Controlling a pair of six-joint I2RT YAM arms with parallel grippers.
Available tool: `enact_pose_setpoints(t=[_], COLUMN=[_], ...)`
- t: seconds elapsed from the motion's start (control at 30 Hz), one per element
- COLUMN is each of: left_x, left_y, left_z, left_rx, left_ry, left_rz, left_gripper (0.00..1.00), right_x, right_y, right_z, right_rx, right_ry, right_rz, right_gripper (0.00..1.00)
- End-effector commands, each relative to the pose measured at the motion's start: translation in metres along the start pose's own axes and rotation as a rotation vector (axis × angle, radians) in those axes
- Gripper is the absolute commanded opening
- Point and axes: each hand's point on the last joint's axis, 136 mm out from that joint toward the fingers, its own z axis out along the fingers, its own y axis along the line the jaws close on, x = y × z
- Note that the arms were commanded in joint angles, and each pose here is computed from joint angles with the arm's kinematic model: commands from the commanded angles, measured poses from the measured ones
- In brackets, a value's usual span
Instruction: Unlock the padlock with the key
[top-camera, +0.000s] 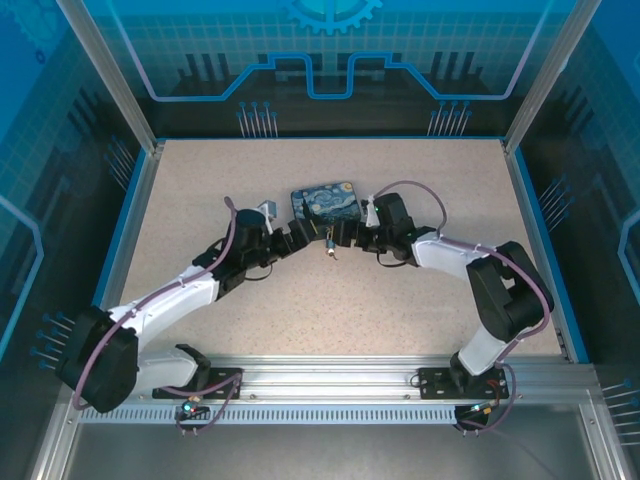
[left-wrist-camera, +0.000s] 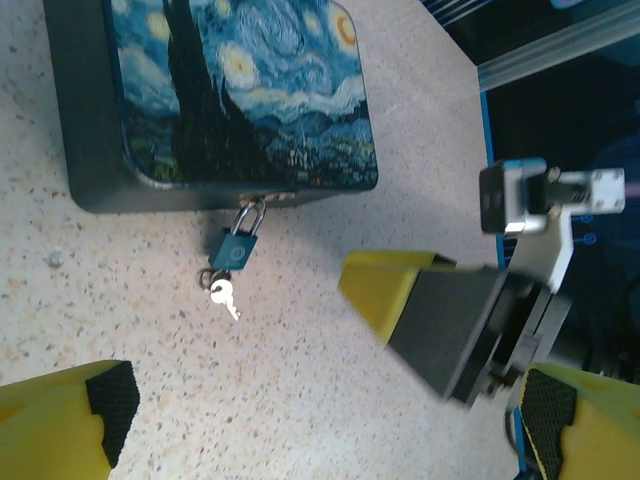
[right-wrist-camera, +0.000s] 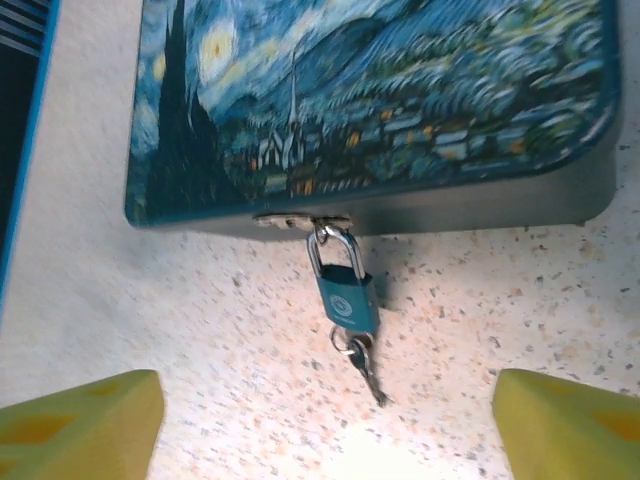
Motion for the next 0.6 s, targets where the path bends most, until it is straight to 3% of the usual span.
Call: enact_pose_setpoints(t=[0.0, 0.23, 0.57], left_x=[-0.017, -0.041, -0.072], left_y=[0.002, 0.008, -0.015], left_z=[0.004, 0.02, 0.041], left_rx=[-0.036, -0.071, -0.028], left_ry=[-0.028, -0.029, -0.039], left_rz=[0.038, 0.027, -0.025], left_gripper=[0.99, 0.99, 0.99], right_x=[0.023, 0.03, 0.025], right_y=[-0.023, -0.018, -0.008], right_z=[0.001, 0.015, 0.039], right_rx=[0.124, 0.074, -0.027], right_ry=[0.022, 0.01, -0.019], right_rz=[-0.014, -0.006, -0.041], right_gripper=[1.0, 0.92, 0.63])
